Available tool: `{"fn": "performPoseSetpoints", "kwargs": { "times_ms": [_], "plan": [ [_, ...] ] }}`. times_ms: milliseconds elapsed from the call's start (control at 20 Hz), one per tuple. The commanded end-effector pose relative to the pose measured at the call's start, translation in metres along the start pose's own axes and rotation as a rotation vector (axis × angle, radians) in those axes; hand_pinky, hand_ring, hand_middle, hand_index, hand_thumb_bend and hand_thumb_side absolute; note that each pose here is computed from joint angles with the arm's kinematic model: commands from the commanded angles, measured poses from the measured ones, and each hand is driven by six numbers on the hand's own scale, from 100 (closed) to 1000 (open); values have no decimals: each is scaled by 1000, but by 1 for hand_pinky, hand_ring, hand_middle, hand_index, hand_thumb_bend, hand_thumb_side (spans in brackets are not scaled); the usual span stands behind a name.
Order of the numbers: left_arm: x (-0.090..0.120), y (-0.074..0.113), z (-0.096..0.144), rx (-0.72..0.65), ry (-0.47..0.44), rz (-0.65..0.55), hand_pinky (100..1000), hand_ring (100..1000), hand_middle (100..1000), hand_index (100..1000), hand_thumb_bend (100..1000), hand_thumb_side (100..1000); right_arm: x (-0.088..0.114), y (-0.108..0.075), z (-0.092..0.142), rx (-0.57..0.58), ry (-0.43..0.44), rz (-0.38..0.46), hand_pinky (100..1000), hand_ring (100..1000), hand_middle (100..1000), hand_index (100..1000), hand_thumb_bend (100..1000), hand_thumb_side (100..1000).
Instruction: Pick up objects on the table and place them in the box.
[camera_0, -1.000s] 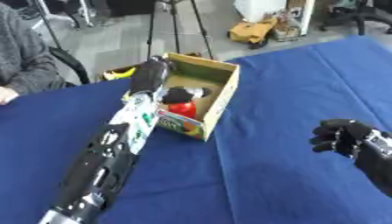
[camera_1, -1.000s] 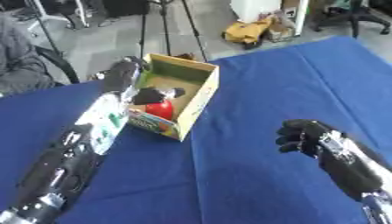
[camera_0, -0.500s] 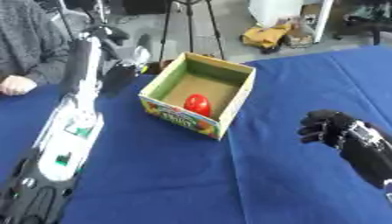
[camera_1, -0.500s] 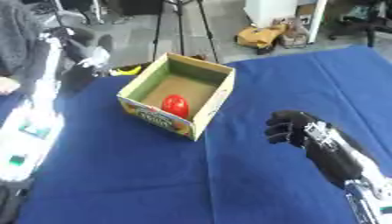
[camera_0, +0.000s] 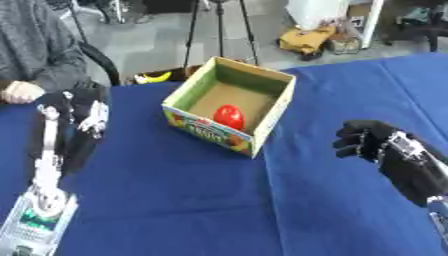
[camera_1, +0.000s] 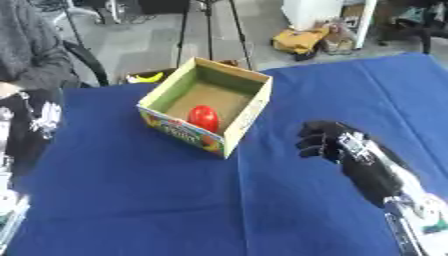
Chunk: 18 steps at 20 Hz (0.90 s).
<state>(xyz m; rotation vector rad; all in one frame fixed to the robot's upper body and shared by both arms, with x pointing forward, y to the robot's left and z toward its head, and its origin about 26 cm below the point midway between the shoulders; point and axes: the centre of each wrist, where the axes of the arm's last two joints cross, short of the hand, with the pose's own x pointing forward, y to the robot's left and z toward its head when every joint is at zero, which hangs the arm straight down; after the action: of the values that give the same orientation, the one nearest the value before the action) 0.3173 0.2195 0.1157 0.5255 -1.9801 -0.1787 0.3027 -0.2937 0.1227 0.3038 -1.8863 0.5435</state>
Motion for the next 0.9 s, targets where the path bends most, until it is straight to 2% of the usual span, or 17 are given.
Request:
{"fn": "performPoseSetpoints", "kwargs": {
  "times_ms": [50, 450, 900],
  "plan": [
    [-7, 2, 3, 38, -17, 45, 520, 479, 539, 671, 513, 793, 8, -3, -1, -3, -26, 16, 720, 738, 718, 813, 100, 775],
    [-22, -8, 19, 51, -1, 169, 517, 475, 533, 668, 453, 835, 10, -5, 0, -23, -32, 20, 719, 737, 718, 813, 100, 771],
    [-28, -11, 24, 18, 7, 211, 518, 474, 531, 667, 444, 846, 10, -7, 1, -33, -33, 27, 719, 736, 719, 812, 101, 768]
  ]
}}
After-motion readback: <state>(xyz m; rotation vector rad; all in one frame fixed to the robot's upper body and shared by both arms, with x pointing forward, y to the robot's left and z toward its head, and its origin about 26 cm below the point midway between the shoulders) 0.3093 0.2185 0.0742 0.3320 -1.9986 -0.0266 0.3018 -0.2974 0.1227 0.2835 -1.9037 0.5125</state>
